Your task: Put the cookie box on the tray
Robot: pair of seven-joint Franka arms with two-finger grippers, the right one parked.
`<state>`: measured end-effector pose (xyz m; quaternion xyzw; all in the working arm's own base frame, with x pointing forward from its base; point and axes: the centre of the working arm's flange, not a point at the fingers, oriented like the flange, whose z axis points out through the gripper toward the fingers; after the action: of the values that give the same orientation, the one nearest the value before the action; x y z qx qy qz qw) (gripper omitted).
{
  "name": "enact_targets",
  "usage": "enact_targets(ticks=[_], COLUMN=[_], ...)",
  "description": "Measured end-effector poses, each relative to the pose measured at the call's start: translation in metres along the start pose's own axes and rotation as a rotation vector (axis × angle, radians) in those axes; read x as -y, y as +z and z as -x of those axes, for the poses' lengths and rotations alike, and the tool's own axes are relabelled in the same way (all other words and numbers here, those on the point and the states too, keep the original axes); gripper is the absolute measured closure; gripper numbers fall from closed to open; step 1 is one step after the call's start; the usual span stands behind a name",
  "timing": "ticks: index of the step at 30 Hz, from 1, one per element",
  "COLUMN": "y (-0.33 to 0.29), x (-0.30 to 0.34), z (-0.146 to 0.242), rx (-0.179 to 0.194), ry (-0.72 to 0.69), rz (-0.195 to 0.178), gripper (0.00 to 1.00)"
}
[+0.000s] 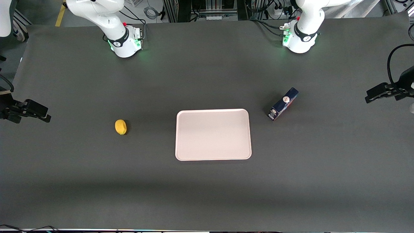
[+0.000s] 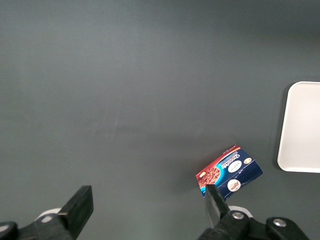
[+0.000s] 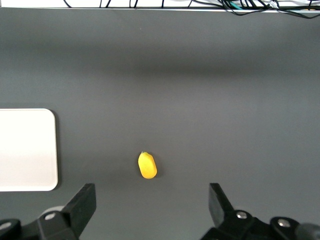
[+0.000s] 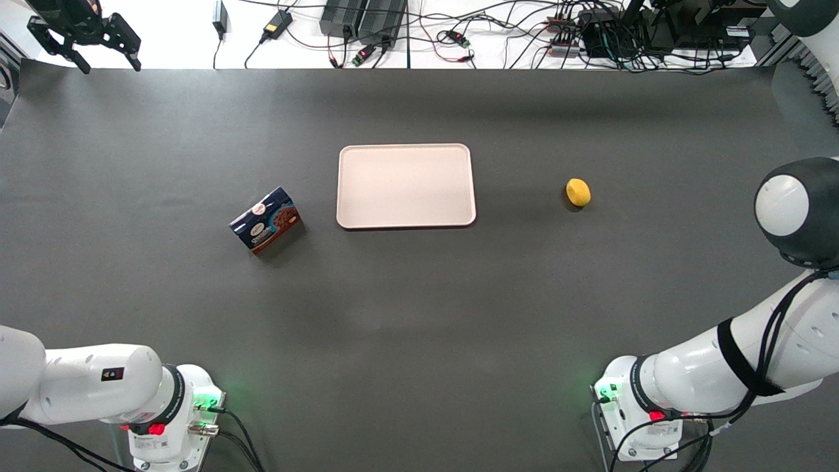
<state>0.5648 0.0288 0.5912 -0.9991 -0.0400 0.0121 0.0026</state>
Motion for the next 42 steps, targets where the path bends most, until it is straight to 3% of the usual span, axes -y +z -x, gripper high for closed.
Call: enact_targets(ticks=[24, 31, 38, 42], y=[-0.012, -0.007, 0.038, 0.075], x=[-0.026, -0.081, -0.107, -0.112], z=[0.008, 0.018, 0.027, 0.028], rx=[-0.016, 0.011, 0.086, 0.082], ry=[0.054, 0.243, 0.335, 0.359], rz=[0.006, 0.003, 0.015, 0.022], gripper=[0.00, 0.00, 0.00, 0.00])
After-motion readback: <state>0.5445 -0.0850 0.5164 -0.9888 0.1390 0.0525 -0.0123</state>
